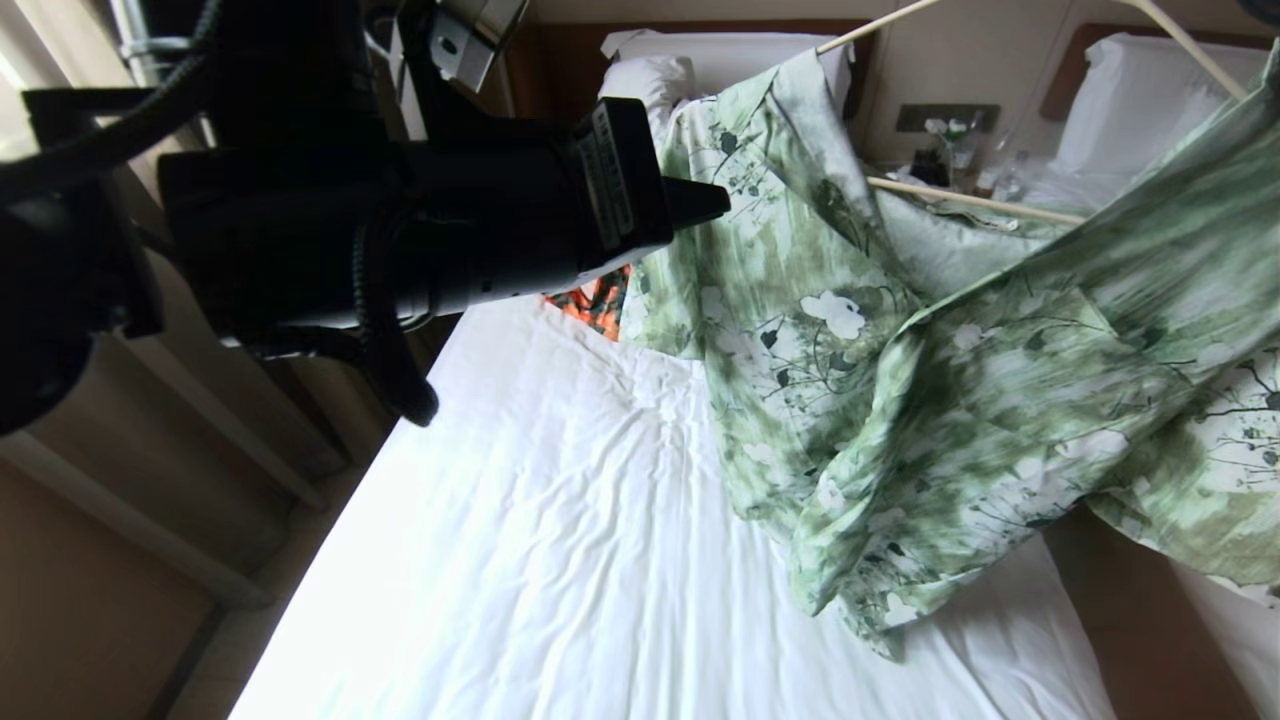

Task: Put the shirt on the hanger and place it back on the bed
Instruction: Take the clothes hanger out of the clothes

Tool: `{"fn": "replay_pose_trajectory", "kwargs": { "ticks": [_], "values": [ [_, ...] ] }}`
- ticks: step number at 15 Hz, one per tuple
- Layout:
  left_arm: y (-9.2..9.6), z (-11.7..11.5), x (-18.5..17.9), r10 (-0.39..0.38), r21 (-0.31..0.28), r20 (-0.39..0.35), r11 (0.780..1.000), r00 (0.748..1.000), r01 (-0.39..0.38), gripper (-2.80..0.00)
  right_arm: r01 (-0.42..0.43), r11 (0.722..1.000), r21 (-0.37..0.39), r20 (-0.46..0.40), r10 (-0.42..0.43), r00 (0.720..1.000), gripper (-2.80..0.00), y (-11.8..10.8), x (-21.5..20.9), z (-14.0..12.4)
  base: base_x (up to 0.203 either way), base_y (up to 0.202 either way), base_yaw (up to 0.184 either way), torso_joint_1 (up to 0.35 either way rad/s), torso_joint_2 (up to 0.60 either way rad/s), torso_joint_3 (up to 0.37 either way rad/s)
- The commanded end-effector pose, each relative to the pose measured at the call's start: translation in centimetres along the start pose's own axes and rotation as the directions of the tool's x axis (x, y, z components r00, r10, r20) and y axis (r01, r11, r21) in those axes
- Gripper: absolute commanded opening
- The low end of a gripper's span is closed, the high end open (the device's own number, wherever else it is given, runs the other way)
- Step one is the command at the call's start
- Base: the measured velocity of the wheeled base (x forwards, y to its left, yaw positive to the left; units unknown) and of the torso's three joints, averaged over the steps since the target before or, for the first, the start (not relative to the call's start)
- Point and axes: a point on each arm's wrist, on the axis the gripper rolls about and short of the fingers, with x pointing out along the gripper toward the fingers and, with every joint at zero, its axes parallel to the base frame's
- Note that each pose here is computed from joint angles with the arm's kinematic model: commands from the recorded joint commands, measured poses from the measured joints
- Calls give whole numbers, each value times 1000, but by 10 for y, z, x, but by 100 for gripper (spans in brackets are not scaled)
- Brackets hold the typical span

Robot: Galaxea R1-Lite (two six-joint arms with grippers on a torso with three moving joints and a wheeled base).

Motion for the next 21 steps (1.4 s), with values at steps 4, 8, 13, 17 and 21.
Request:
{"fn": "replay_pose_trajectory", "kwargs": {
  "ticks": [4,8,13,17,21],
  "values": [
    [-8,-8,44,0,-36,-11,999,1000,0,-280,-43,998,39,-9,43,999,-280,22,4,-3,0,0,0,0,0,0],
    [-1,-14,55,42,-42,-7,998,999,-42,0,-46,998,41,-3,46,999,-280,23,3,-1,0,0,0,0,0,0],
    [4,-1,59,45,-40,59,998,997,-43,0,-45,998,41,0,45,999,-280,23,1,0,0,0,0,0,0,0],
    [-1,13,56,35,-35,116,999,993,-31,0,-46,998,43,-3,46,999,-280,23,0,0,0,0,0,0,0,0],
    [-5,23,58,35,-29,160,999,986,-30,0,-48,998,44,-3,49,999,-280,24,0,0,0,0,0,0,0,0]
  ]
}}
